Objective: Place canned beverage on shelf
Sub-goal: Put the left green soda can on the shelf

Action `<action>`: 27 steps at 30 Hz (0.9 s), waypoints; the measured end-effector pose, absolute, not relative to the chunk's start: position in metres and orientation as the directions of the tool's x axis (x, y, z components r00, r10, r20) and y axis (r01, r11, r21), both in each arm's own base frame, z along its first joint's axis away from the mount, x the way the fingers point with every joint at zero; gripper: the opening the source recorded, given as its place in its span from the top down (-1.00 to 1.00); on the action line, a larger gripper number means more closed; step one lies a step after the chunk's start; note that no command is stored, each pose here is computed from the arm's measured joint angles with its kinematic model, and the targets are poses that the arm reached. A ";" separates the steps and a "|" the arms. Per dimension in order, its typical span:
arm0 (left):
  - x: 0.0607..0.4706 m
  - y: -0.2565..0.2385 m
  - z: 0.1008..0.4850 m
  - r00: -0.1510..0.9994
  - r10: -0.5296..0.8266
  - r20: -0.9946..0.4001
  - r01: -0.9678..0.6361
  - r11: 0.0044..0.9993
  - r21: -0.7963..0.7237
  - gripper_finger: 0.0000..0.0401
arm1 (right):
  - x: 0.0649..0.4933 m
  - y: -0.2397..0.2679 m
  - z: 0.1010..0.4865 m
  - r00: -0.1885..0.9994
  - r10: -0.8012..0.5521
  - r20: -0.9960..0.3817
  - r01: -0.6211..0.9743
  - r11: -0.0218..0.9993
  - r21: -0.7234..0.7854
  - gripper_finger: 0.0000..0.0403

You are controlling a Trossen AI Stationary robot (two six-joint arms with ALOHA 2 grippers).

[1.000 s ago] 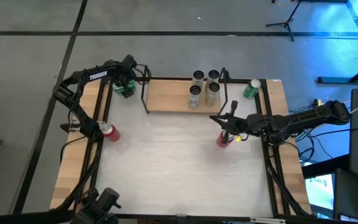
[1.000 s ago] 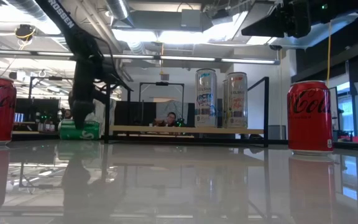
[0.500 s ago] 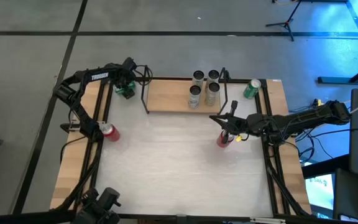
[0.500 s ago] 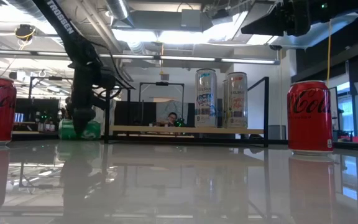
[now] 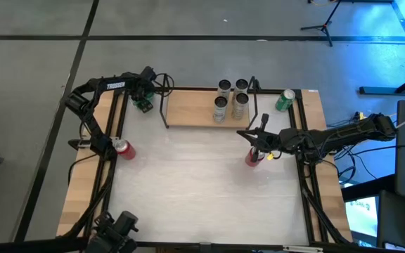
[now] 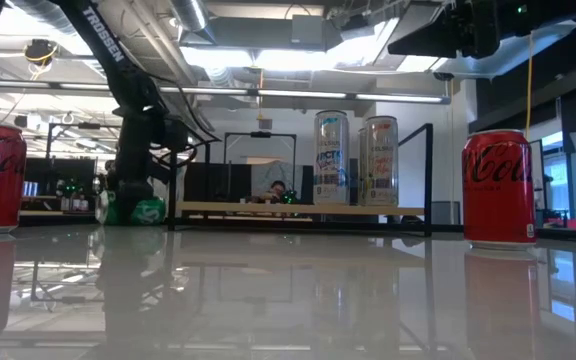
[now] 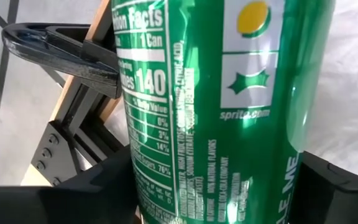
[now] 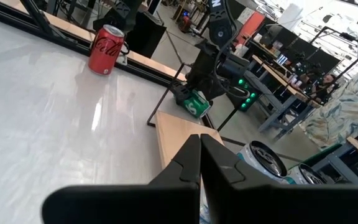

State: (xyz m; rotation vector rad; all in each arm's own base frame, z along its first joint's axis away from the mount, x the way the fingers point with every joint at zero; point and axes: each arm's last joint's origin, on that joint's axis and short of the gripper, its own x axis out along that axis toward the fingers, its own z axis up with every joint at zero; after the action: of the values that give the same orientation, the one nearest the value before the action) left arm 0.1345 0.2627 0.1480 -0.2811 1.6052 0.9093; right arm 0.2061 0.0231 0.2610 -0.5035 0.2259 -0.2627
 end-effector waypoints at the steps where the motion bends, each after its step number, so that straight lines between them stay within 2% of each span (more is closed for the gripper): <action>1: 0.135 0.262 0.148 -0.262 0.300 -0.917 -0.636 0.661 0.398 -0.39 | 0.206 0.023 0.261 0.942 -0.302 -0.148 0.192 0.844 -0.501 0.97; 5: 0.138 0.263 0.153 -0.260 0.300 -0.918 -0.654 0.645 0.396 -0.39 | 0.206 0.023 0.261 0.942 -0.302 -0.148 0.192 0.843 -0.502 0.97; 12: 0.137 0.256 0.188 -0.234 0.394 -0.889 -0.682 0.586 0.439 -0.39 | 0.206 0.023 0.261 0.942 -0.302 -0.149 0.191 0.843 -0.502 0.97; 23: 0.129 0.220 0.261 -0.078 0.604 -0.793 -0.753 0.486 0.444 -0.39 | 0.206 0.023 0.261 0.942 -0.302 -0.149 0.191 0.843 -0.503 0.97; 27: 0.125 0.200 0.287 0.038 0.661 -0.750 -0.788 0.481 0.384 -0.39 | 0.206 0.023 0.261 0.942 -0.303 -0.148 0.191 0.841 -0.507 0.97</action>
State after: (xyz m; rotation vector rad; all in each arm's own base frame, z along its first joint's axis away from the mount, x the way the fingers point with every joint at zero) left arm 0.1245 0.1995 0.2871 -0.1479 1.0517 1.1170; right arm 0.2060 0.0230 0.2610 -0.5098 0.2270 -0.2630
